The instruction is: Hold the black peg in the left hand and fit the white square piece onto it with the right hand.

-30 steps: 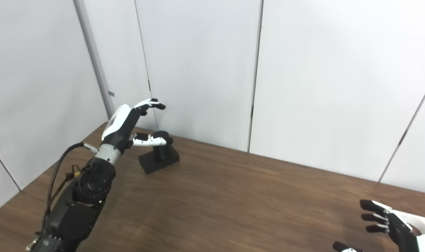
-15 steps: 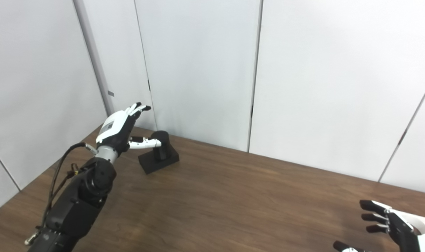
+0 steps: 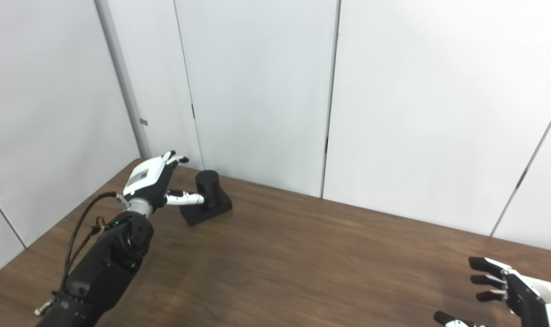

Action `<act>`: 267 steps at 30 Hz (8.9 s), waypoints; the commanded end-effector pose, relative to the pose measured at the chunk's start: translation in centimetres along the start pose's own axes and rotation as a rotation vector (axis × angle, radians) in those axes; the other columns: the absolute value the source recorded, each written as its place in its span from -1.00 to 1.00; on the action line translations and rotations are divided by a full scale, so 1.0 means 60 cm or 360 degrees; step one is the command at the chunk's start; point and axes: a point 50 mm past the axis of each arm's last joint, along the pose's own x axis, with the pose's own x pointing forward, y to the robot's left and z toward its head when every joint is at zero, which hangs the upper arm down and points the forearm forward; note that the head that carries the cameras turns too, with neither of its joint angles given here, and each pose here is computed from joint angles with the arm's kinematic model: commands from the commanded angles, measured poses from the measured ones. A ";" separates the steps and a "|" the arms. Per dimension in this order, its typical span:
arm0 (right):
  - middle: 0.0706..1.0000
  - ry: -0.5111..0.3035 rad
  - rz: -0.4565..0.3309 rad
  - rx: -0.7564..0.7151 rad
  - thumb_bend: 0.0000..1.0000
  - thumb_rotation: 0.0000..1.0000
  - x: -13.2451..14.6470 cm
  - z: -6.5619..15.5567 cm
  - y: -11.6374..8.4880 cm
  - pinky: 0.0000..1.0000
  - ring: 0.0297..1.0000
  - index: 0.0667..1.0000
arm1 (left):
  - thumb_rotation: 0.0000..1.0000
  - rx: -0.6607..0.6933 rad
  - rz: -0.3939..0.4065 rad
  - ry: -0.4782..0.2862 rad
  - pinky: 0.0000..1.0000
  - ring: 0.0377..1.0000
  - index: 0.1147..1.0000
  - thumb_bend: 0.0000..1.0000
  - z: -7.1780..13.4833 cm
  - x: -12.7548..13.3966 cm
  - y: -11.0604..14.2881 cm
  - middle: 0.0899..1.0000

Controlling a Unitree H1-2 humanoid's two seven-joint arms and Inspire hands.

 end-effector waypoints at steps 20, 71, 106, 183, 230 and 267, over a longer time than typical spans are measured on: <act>0.39 -0.0110 -0.0022 0.0019 -0.05 -1.00 0.008 0.030 -0.010 0.02 0.27 0.33 | -0.01 0.0265 -0.0088 0.0091 0.72 1.00 0.66 1.00 -0.018 0.049 0.000 1.00; 0.40 -0.0096 -0.0035 0.0019 -0.06 -1.00 0.002 0.039 -0.009 0.06 0.26 0.33 | -0.87 0.0247 -0.0338 -0.0086 0.71 0.92 -0.12 0.18 -0.030 0.079 -0.043 0.75; 0.45 -0.0046 -0.0026 0.0051 -0.05 -1.00 0.010 0.034 -0.004 0.09 0.29 0.34 | -0.87 0.0275 -0.0714 -0.1012 0.71 0.80 -0.16 0.04 0.095 -0.059 -0.151 0.72; 0.98 0.0367 0.0593 -0.1929 0.78 -0.66 0.294 0.070 -0.168 0.81 0.97 0.87 | -0.88 0.0657 -0.0966 -0.1621 0.55 0.70 -0.15 0.05 0.130 -0.148 -0.270 0.67; 0.80 0.0684 0.0928 -0.1948 0.58 -0.64 0.342 -0.062 -0.105 0.60 0.79 0.49 | -0.89 0.0611 -0.0978 -0.1616 0.51 0.64 -0.15 0.05 0.142 -0.168 -0.255 0.61; 0.51 0.0649 0.0933 -0.1684 0.04 -0.73 0.331 -0.072 -0.103 0.66 0.70 -0.11 | -0.89 0.0607 -0.0985 -0.1608 0.47 0.61 -0.16 0.05 0.150 -0.173 -0.247 0.60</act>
